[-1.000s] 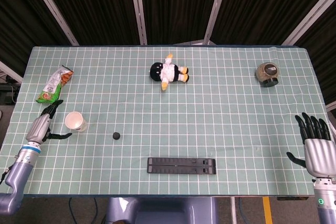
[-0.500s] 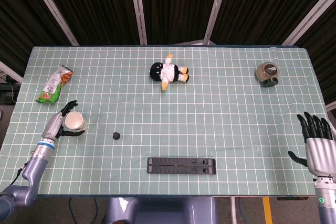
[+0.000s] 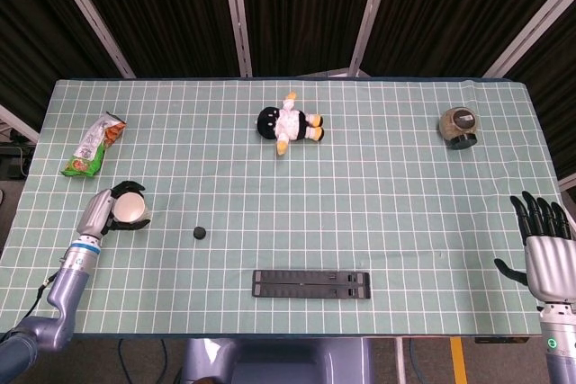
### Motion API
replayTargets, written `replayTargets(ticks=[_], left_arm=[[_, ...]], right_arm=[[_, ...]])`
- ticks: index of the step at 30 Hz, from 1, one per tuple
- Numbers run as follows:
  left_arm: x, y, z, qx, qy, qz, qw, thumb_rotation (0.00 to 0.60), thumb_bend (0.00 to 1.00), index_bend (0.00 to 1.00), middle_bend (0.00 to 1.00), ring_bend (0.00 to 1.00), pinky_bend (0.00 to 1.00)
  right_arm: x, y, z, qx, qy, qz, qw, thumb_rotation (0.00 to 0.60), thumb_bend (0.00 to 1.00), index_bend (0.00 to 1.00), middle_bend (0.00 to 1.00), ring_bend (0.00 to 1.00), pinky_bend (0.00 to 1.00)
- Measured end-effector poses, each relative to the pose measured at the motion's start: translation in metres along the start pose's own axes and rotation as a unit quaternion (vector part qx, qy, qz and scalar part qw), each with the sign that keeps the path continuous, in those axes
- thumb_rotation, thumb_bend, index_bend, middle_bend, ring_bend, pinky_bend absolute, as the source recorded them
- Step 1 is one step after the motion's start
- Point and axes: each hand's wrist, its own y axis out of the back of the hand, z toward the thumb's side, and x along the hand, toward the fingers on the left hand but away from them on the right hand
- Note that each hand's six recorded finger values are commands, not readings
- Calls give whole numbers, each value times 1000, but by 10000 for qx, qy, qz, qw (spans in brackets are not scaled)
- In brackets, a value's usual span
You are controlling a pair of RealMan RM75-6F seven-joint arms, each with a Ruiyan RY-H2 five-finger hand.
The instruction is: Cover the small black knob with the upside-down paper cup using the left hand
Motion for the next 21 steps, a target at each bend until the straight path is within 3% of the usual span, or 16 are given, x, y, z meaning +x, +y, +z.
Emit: replayTargets(ticks=[4, 8, 12, 16, 21], left_arm=[[1, 8, 6, 544, -192, 59, 9983, 600, 71, 376, 436, 426, 429], [2, 18, 16, 1334, -404, 111, 9902, 600, 114, 385, 440, 431, 469], [0, 20, 23, 1611, -463, 102, 9858, 600, 223, 388, 440, 432, 491], [-1, 26, 26, 1783, -455, 150, 9828, 600, 227, 388, 440, 432, 491], [2, 32, 35, 2608, -674, 224, 9628, 600, 230, 401, 440, 432, 491]], right_arm=[[0, 0, 1, -2, 7, 7, 10000, 600, 0, 0, 0, 0, 0], [0, -1, 2, 3, 19, 23, 10000, 600, 0, 0, 0, 0, 0], [0, 0, 3, 7, 29, 17, 10000, 600, 0, 0, 0, 0, 0], [1, 0, 2, 10, 27, 17, 10000, 600, 0, 0, 0, 0, 0], [0, -1, 2, 16, 11, 28, 10000, 600, 0, 0, 0, 0, 0]])
